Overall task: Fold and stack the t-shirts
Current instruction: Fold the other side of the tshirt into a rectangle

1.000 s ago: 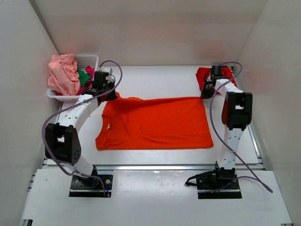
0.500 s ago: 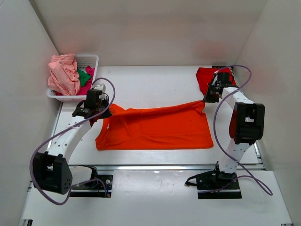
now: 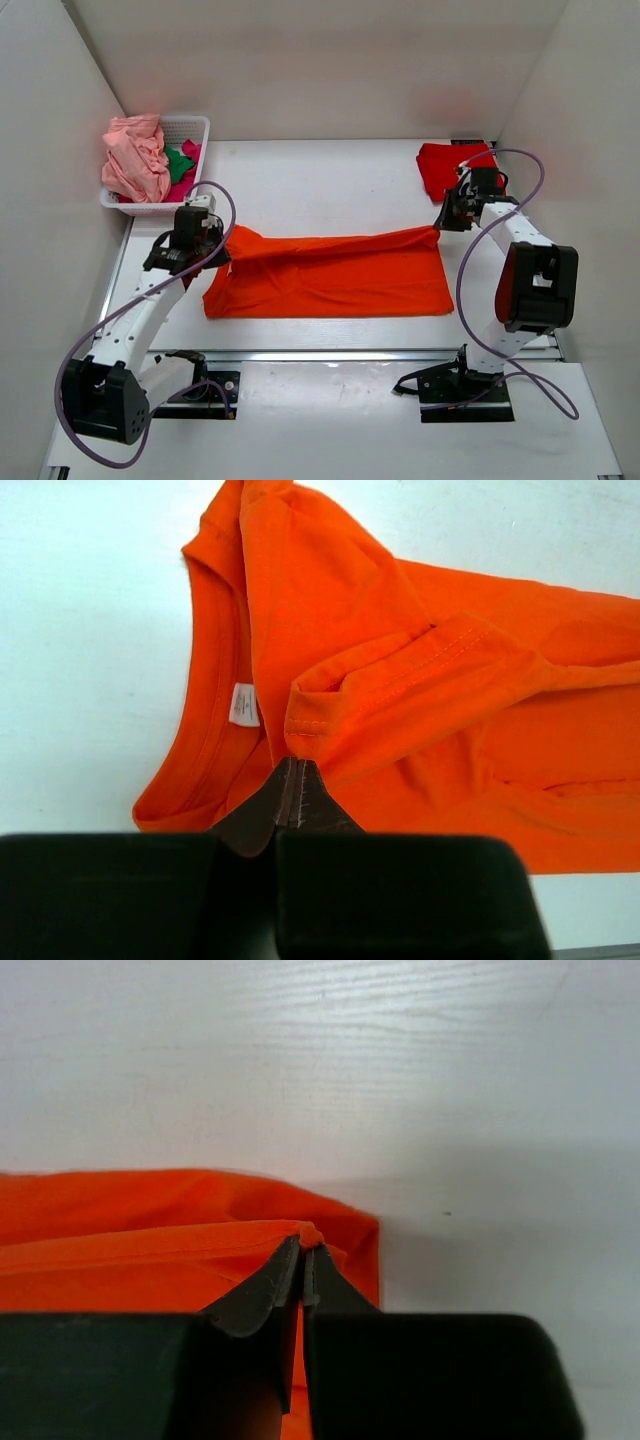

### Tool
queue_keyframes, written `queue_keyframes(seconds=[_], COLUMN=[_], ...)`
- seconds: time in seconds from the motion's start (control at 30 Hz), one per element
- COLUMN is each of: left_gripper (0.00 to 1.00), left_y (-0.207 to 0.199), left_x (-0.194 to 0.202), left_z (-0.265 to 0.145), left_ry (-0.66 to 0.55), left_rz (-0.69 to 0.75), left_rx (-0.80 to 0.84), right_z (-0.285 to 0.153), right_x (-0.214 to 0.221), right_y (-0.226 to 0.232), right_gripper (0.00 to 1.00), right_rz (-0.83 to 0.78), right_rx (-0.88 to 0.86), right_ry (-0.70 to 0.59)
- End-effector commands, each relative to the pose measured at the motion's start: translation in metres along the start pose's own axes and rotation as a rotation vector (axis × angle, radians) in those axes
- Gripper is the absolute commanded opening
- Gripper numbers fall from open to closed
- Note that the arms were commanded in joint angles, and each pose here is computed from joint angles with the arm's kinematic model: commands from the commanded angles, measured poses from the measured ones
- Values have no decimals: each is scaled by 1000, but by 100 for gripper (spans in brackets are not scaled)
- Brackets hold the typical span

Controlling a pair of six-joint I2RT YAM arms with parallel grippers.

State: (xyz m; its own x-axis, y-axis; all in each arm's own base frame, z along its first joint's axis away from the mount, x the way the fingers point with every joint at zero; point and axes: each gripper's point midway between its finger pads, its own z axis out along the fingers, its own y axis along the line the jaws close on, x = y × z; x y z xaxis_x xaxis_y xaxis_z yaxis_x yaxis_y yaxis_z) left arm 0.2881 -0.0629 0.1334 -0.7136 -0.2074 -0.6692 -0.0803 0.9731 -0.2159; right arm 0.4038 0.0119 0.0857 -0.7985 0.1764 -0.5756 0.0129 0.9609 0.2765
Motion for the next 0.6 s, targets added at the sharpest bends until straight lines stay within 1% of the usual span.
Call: queue_keyframes(seconds=[0.0,0.2,0.33,0.4,0.57], left_gripper=[0,0,0,0,0], left_y=[2,3,5,4,6], left_x=[6,21,29,35,50], left_z=[-8,-12,-16,-18,-18], left_ry=[-4,18,26,42,69], left_rz=[-13,-30,-38,-38,-42], left_rx=[7,11,10,17,14], right_z=[-16,-24,-27,-26,-30], right_x=[0,12,17,24,37], right_y=[1,-3,2,-1,-3], right_gripper=[0,0,0,0,0], right_rz=[-43,-30,-68,-62,-32], right_rx=[-26,-53,-45,-41,-53], right_ry=[-23,-43,-12,11,23])
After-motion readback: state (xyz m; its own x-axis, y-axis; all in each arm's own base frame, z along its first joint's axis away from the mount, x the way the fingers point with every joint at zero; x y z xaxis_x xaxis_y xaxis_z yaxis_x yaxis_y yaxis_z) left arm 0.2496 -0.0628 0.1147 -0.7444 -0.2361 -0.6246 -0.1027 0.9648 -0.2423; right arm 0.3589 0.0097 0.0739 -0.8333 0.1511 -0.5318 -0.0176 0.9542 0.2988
